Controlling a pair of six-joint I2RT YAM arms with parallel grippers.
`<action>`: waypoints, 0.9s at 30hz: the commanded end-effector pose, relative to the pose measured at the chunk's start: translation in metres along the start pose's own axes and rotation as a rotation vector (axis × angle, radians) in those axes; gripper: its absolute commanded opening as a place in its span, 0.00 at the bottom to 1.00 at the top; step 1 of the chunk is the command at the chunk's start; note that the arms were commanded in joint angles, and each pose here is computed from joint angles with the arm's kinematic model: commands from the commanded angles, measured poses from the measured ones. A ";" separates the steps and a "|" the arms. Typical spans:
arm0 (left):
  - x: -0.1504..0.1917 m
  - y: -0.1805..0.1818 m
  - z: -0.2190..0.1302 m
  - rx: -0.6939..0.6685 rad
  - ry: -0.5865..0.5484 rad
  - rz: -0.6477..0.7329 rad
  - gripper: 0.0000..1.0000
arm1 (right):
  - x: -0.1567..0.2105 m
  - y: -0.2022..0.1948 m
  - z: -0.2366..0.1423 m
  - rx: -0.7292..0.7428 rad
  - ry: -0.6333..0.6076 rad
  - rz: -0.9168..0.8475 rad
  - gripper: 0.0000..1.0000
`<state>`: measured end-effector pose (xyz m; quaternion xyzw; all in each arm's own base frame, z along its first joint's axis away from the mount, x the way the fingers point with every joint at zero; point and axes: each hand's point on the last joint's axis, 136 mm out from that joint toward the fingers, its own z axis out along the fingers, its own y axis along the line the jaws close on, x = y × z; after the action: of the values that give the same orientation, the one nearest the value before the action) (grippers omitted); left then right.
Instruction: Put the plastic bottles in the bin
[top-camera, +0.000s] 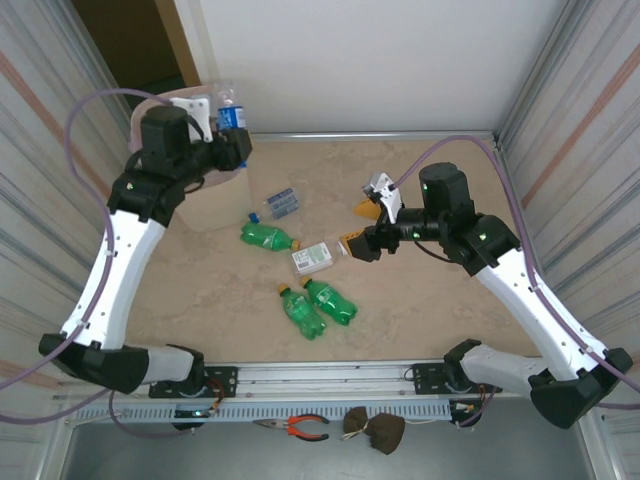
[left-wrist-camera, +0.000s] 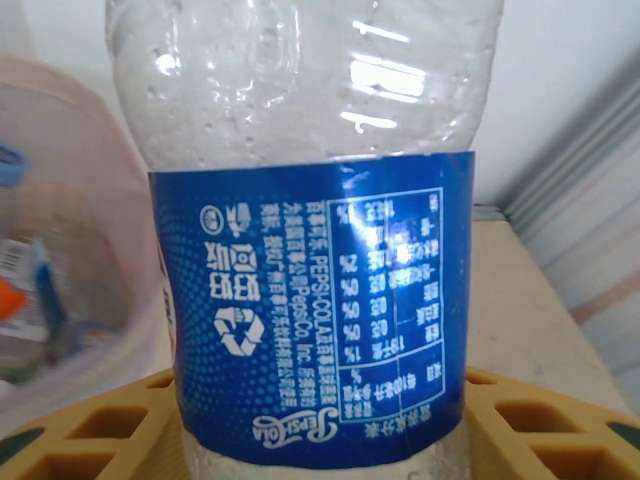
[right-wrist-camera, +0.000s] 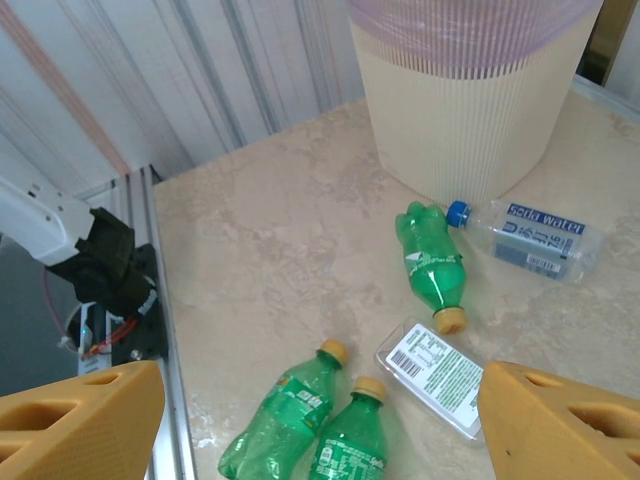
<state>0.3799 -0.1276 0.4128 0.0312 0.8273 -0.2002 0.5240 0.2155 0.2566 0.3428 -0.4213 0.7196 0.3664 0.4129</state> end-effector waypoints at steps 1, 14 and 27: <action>-0.010 0.021 -0.002 -0.067 0.047 0.073 0.55 | -0.010 0.001 -0.001 0.011 -0.007 -0.018 0.81; -0.041 0.153 0.013 -0.496 0.140 0.186 0.52 | -0.008 0.004 0.007 0.007 0.012 -0.020 0.81; 0.012 0.233 0.061 -0.656 0.365 0.266 0.50 | -0.003 0.005 0.011 0.003 0.019 -0.021 0.81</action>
<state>0.4886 0.0525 0.3208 -0.0093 0.9116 0.1189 0.3933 0.2161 0.2678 0.3350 -0.4292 0.7259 0.3569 0.4018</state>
